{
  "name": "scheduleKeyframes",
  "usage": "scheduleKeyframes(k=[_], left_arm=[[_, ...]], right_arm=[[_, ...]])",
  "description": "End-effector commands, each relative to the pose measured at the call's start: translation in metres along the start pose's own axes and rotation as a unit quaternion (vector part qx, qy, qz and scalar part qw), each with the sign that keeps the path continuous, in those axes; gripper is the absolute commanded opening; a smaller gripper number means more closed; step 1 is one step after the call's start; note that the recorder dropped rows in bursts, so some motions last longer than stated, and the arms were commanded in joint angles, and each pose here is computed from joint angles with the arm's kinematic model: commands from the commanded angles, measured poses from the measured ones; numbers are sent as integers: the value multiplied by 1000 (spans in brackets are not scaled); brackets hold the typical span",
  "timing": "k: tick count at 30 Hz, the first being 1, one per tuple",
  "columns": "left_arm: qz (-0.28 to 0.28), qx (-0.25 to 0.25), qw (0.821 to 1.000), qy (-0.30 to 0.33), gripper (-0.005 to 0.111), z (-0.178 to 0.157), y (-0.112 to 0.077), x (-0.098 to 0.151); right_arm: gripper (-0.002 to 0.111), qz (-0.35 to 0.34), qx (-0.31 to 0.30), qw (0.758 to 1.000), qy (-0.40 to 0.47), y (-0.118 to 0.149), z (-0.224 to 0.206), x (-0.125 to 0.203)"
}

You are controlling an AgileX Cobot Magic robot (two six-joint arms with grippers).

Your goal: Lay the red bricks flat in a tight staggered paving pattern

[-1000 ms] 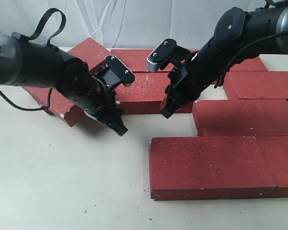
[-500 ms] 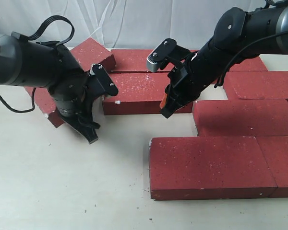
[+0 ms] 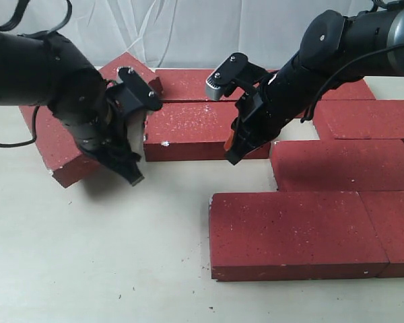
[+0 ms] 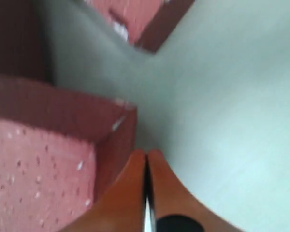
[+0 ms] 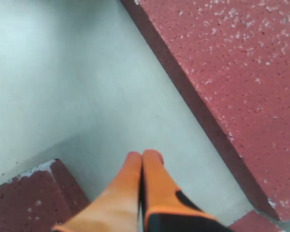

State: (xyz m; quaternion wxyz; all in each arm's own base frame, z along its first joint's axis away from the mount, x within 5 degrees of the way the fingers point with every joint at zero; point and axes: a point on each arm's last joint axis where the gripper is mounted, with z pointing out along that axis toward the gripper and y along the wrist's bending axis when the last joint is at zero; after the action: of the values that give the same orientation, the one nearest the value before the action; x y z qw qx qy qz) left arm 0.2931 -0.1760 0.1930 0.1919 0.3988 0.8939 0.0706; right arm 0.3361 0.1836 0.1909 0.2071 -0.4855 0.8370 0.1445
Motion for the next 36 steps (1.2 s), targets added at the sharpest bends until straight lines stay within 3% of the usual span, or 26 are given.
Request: scheduleKeyframes(k=[1,4,9,17,20,28,36], left_arm=[[12,30,992,-123,0,-23,-4,-19],[8,16,987,-158,0,-19,4,-24],[-24,-3,984,-179,0,19,27,-25],[-30,-1,989,-143,0,41,36,-37],[-20,-3,993,-119,0,42,38,-38],[-11,-8,994,-106,0,43,42,-42],[-3,-6,997,-73,0,55,41,-42]], right_arm=[[-1,-22,18,1000,11,-5,-1,2],[-1,-28,26,999,16,-6,-1,3],[-1,-29,46,999,2,-10,-2,0],[-1,-31,63,997,-9,-13,-2,-2],[-1,-40,44,998,6,-10,-2,1],[-1,-132,-84,987,48,9,10,13],[-1,-128,-60,989,34,1,27,14]])
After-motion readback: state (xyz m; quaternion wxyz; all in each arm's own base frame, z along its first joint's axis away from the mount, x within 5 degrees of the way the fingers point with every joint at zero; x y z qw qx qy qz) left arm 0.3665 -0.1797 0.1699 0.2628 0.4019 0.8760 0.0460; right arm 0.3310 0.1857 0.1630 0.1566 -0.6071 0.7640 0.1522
